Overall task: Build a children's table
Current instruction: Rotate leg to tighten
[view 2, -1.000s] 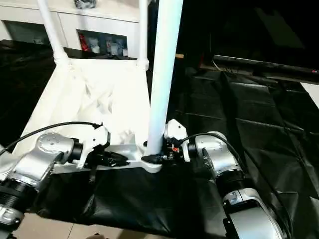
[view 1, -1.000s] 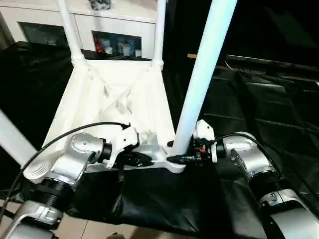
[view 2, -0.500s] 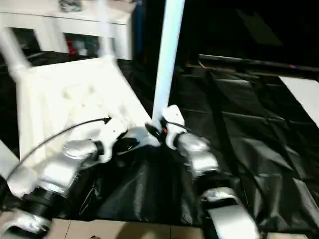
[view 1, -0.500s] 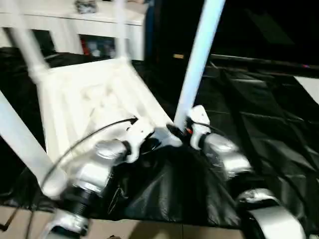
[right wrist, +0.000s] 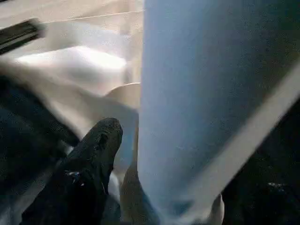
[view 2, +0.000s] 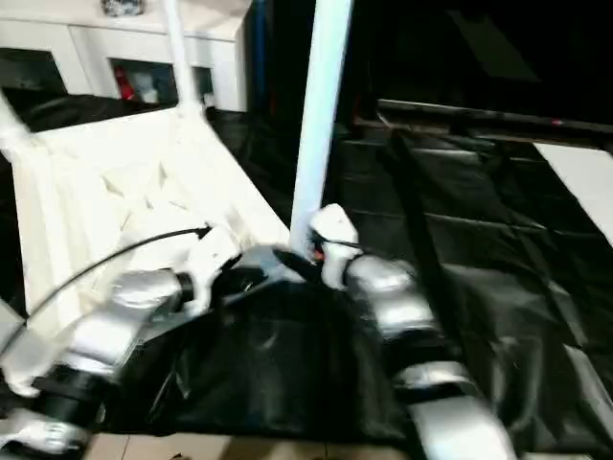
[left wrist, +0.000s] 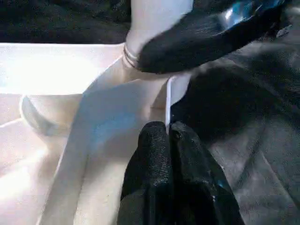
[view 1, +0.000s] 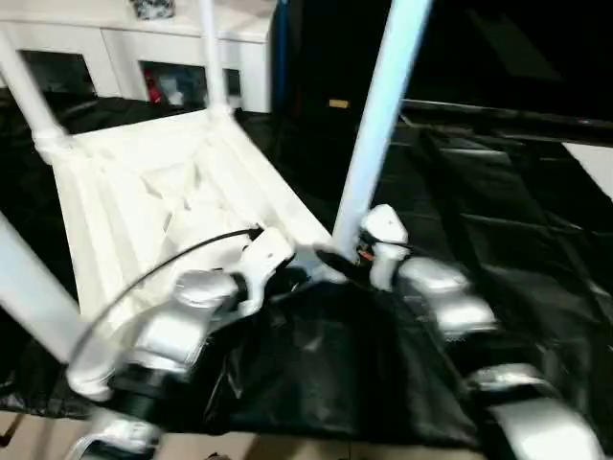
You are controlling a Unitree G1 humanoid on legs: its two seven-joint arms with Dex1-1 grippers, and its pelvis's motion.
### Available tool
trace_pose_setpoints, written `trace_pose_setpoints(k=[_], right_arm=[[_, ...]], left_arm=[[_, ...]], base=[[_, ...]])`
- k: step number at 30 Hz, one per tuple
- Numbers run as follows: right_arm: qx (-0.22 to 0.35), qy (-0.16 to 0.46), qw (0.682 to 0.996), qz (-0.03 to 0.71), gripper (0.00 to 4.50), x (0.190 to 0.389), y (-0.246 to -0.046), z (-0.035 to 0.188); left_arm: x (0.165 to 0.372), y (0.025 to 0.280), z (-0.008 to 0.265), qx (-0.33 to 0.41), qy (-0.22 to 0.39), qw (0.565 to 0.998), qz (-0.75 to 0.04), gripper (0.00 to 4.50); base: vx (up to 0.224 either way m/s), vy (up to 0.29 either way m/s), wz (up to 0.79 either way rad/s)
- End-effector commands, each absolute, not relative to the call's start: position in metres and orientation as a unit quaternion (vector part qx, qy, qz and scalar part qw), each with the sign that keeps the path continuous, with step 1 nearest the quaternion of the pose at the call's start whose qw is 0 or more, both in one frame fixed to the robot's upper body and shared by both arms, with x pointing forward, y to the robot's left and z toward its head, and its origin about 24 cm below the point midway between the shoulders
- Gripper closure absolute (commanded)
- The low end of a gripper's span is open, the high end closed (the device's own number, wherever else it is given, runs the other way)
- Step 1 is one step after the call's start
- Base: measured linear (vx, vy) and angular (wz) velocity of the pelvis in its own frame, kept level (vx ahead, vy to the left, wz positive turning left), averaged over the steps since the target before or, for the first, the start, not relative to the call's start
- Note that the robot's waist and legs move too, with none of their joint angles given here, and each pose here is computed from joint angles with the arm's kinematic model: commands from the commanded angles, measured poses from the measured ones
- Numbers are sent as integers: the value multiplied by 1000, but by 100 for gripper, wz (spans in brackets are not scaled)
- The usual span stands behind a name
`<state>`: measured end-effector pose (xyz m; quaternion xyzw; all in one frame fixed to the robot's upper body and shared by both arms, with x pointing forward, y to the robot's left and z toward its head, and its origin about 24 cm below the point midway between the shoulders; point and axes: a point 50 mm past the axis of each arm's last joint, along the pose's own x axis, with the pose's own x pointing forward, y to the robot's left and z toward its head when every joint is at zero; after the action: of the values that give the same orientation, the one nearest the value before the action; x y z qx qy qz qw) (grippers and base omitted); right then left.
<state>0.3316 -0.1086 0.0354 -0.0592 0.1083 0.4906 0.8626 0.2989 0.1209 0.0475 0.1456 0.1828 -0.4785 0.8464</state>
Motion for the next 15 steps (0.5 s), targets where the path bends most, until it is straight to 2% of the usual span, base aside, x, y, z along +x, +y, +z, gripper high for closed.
trace_pose_setpoints(k=[1,3,4,8,10,11,13,15], right_arm=[[-53,163,756,632,137,299,-74,10],[-55,168,744,645,137,297,-77,9],[-59,182,718,669,137,294,-83,8],[-67,195,690,694,137,290,-87,7],[-69,206,651,728,137,283,-90,8],[-69,206,651,728,137,283,-90,8],[-70,212,630,744,137,279,-90,8],[-71,213,628,745,150,279,-90,8]], left_arm=[[305,114,53,147,170,840,-494,450],[304,117,53,148,171,832,-507,450],[301,120,53,149,174,811,-538,450],[297,124,53,148,179,788,-570,450],[295,131,53,159,191,761,-599,450],[295,131,53,159,191,761,-599,450],[298,137,53,170,196,756,-601,450],[298,138,53,171,197,756,-601,450]], base=[[0,0,0],[0,0,0],[0,0,0],[0,0,0],[0,0,0],[0,0,0],[0,0,0],[0,0,0]])
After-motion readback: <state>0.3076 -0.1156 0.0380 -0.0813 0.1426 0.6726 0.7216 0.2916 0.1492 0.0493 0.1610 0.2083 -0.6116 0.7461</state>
